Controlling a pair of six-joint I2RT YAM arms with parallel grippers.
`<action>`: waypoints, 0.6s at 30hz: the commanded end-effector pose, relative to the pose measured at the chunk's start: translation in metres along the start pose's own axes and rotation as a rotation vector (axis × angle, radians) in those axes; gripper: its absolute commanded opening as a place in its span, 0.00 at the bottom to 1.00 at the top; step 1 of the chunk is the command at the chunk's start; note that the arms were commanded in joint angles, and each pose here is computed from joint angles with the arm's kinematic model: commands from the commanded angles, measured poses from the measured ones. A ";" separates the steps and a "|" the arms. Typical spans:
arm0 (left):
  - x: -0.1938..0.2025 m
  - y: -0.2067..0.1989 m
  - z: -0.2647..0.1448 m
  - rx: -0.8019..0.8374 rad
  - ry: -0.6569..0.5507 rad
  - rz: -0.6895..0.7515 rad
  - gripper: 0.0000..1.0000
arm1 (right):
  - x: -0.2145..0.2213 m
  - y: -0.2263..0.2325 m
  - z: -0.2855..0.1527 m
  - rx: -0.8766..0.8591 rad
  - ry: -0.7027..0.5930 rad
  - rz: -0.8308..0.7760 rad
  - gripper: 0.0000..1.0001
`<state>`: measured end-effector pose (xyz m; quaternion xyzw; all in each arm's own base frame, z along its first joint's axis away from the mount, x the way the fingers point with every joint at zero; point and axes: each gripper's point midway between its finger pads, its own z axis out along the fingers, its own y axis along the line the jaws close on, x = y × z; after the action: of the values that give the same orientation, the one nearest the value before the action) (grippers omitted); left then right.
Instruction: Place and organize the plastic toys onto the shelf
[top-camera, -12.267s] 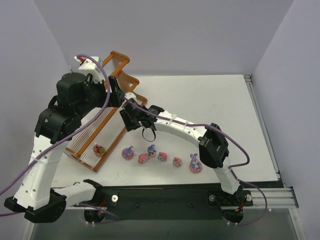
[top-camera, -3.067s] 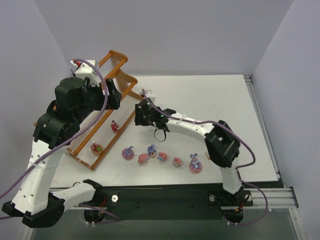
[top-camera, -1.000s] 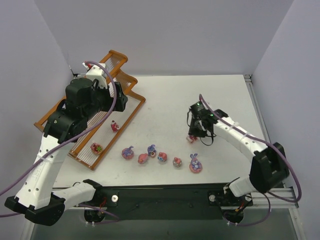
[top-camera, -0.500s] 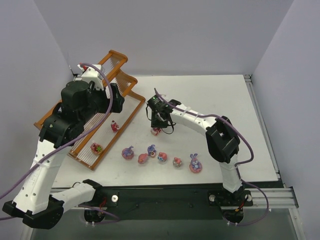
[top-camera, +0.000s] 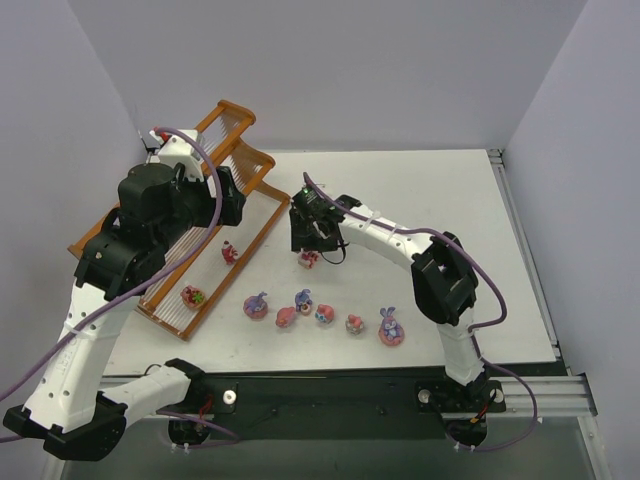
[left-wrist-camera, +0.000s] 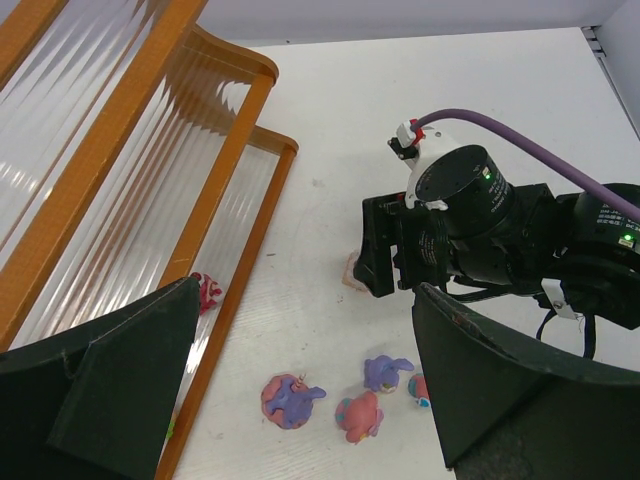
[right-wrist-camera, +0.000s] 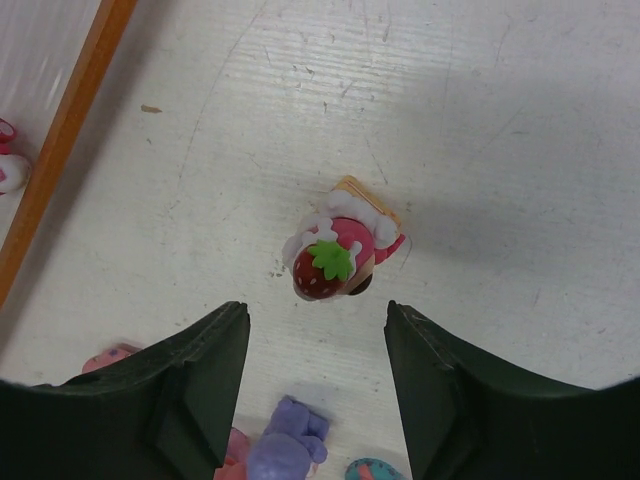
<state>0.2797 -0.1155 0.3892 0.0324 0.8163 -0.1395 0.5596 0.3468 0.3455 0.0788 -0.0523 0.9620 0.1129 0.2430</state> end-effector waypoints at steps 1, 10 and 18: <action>-0.005 0.003 -0.003 -0.017 -0.020 -0.012 0.97 | -0.007 0.013 -0.015 -0.046 -0.014 -0.035 0.58; -0.006 0.003 -0.003 -0.019 -0.021 -0.007 0.97 | -0.012 0.009 -0.027 -0.129 -0.089 -0.303 0.58; -0.008 0.003 -0.002 -0.022 -0.015 -0.006 0.97 | -0.006 -0.001 -0.016 -0.279 -0.153 -0.644 0.50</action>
<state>0.2807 -0.1144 0.3864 0.0309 0.8196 -0.1347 0.5560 0.3305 0.3387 0.0728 -0.2935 0.9046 0.1396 0.2759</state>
